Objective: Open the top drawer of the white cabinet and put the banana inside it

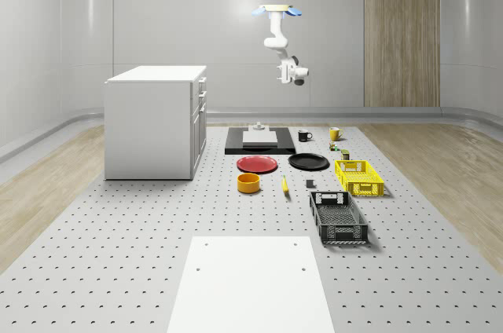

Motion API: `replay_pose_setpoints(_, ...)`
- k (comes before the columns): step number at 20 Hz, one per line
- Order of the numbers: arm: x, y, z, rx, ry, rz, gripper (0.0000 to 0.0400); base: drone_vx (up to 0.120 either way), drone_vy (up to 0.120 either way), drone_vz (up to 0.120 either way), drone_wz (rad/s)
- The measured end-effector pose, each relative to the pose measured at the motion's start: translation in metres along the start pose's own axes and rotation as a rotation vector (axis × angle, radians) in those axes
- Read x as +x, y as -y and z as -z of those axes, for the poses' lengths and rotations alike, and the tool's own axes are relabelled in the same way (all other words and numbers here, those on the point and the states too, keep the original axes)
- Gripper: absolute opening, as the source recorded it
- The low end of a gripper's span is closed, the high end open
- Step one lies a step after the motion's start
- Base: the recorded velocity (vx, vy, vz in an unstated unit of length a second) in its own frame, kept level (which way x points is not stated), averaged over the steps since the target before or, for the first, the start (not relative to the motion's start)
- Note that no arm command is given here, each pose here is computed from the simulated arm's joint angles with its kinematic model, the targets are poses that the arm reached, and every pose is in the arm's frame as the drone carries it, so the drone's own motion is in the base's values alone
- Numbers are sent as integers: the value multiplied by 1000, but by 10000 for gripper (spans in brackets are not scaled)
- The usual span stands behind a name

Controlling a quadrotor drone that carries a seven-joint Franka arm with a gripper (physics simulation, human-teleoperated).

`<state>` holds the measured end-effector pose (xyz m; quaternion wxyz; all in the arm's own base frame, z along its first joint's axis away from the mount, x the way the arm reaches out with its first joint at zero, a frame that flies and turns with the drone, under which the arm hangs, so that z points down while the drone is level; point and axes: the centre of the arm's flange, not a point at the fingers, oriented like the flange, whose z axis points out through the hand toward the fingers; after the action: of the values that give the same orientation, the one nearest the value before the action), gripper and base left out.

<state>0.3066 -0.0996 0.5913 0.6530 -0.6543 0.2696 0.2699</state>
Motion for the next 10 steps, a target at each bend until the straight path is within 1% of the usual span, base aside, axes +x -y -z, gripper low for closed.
replay_pose_setpoints(10,0,0,0,0,0,0,400,120,-120,0,0)
